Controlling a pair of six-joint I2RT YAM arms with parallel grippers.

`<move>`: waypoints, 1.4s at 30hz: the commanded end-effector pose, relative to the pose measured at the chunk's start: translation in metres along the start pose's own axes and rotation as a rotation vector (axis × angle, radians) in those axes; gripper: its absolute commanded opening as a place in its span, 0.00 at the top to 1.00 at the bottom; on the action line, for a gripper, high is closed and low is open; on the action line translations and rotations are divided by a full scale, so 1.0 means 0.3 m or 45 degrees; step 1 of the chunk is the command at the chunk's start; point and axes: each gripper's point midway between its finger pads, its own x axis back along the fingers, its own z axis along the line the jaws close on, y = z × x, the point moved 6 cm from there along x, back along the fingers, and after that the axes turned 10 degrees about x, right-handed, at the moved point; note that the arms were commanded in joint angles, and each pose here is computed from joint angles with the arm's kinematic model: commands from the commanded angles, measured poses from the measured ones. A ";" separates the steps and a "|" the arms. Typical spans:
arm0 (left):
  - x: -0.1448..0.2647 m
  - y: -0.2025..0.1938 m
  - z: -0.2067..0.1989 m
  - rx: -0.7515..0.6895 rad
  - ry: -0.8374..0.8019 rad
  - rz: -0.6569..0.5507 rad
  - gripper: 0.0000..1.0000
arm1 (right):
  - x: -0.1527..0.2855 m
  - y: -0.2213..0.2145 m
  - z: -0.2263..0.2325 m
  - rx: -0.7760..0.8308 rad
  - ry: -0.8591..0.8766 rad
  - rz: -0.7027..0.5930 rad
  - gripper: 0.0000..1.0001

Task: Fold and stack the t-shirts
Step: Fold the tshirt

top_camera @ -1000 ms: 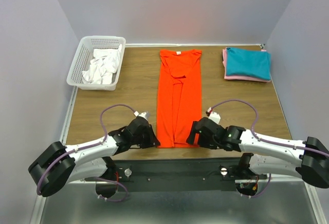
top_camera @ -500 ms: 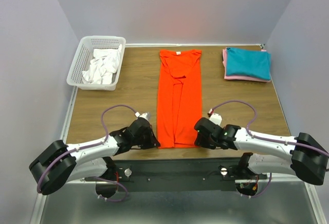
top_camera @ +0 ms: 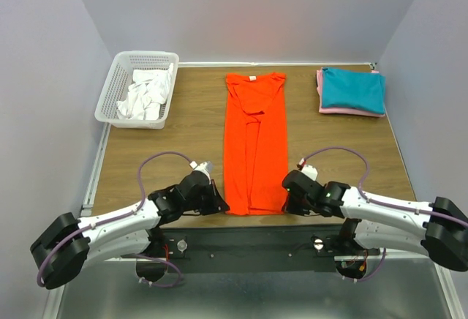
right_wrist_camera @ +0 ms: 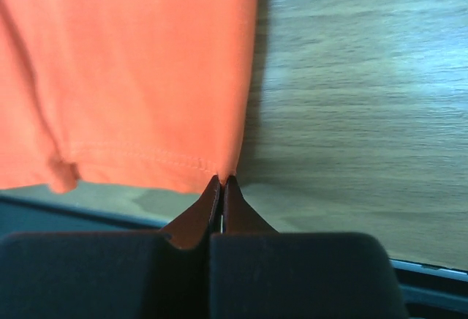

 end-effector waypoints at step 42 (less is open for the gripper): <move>-0.091 0.755 -0.451 -0.299 0.105 -0.528 1.00 | 0.039 0.841 0.117 0.068 -0.183 -0.535 0.99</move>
